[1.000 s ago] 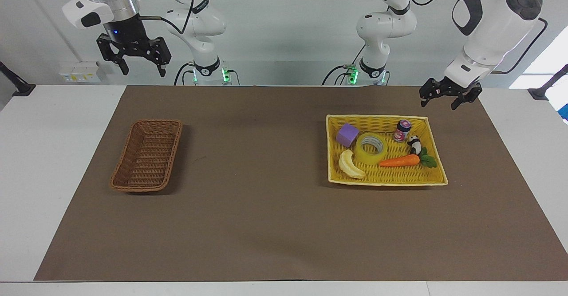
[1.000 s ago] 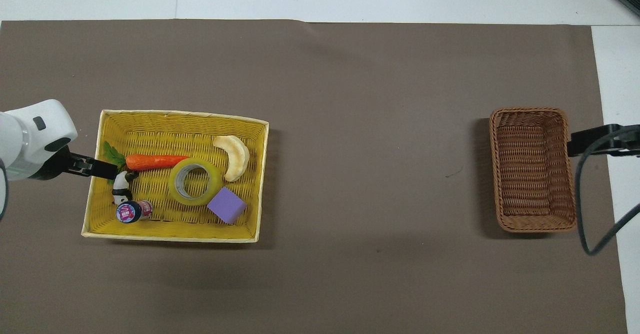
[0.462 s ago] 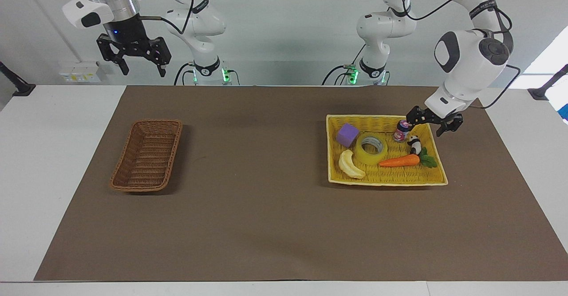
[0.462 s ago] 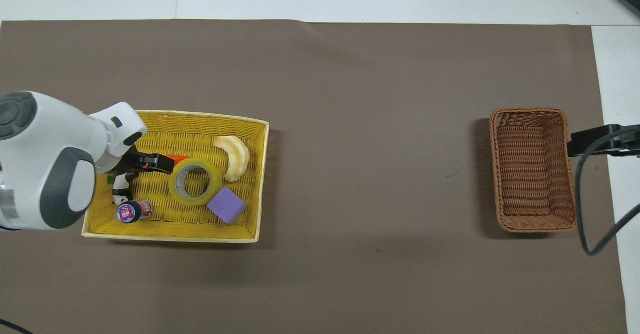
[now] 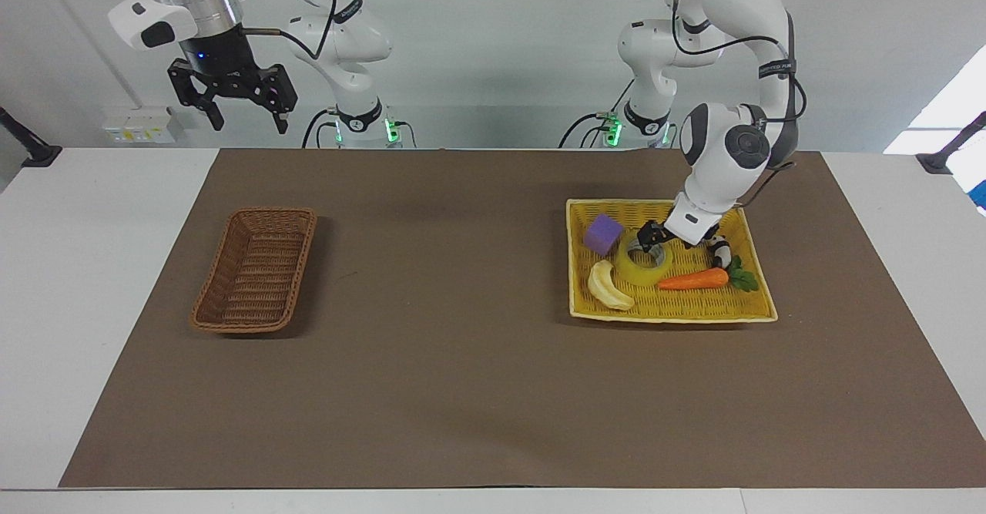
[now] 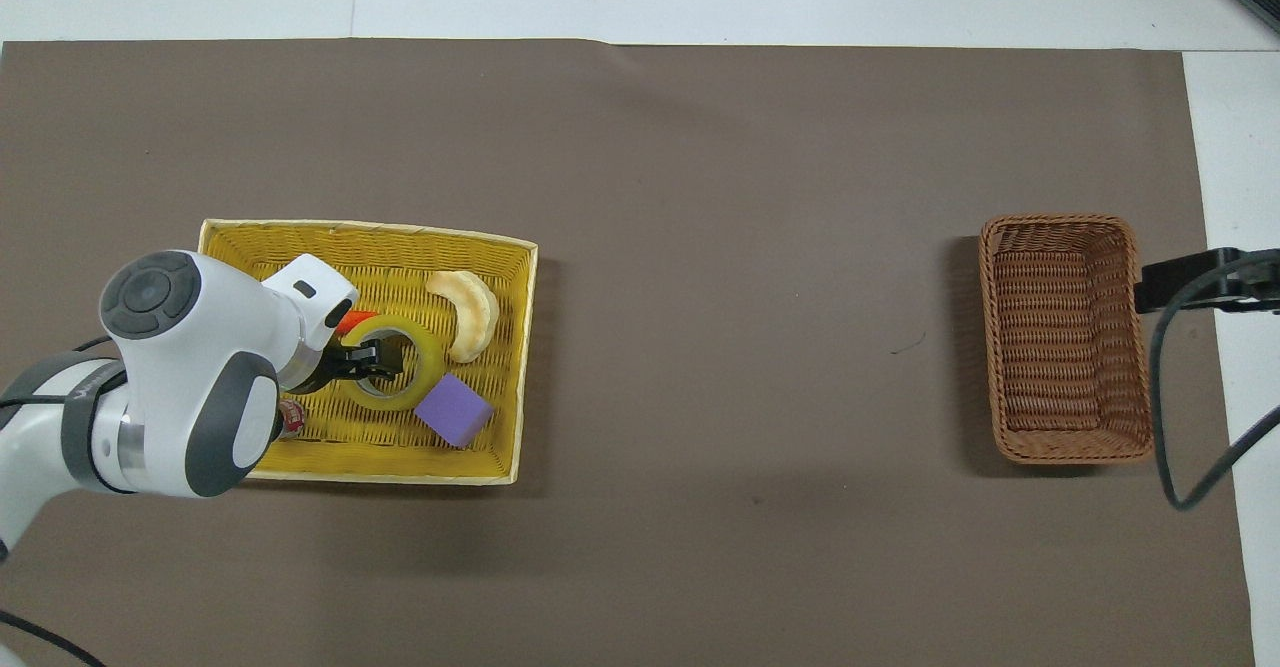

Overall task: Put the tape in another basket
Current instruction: 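Grasp the yellow tape roll with the left gripper, then lift the tape with the left gripper while the right gripper reaches toward it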

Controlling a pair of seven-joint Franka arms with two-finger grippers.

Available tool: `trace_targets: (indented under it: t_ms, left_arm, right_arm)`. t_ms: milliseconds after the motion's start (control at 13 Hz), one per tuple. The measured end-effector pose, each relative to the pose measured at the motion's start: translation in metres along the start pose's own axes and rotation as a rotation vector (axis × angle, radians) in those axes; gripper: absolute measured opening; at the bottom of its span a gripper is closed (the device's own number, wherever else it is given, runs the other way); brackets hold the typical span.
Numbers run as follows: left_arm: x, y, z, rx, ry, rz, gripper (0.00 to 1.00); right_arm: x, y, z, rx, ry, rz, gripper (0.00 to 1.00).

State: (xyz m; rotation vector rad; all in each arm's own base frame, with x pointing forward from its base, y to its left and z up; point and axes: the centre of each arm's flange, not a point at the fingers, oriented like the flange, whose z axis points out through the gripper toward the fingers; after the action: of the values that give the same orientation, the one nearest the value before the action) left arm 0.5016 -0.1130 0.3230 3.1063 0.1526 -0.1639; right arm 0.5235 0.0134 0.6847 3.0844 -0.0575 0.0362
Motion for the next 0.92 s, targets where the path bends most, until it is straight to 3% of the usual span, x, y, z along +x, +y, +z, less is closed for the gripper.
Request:
trace_targets:
  t_ms: [77,154,538,615,923]
  left_arm:
    - [-0.003,0.001,0.006,0.000,0.004,-0.016,0.93]
    - [-0.006,0.000,0.011,0.000,0.007,-0.033,0.91]
    - [-0.003,-0.003,0.009,-0.005,0.022,-0.053,0.30]
    - [-0.001,-0.001,0.006,-0.007,0.028,-0.052,0.22]
    - [0.018,0.005,-0.032,-0.018,0.047,-0.052,0.22]
  right_arm:
    - [0.000,0.000,0.000,0.000,0.000,0.000,1.00]
    - [0.000,0.000,0.000,0.000,0.000,0.000,1.00]
    - [0.000,0.002,0.000,0.000,0.000,0.005,1.00]
    - [0.000,0.002,0.000,0.000,0.000,0.005,1.00]
    - [0.000,0.002,0.000,0.000,0.000,0.005,1.00]
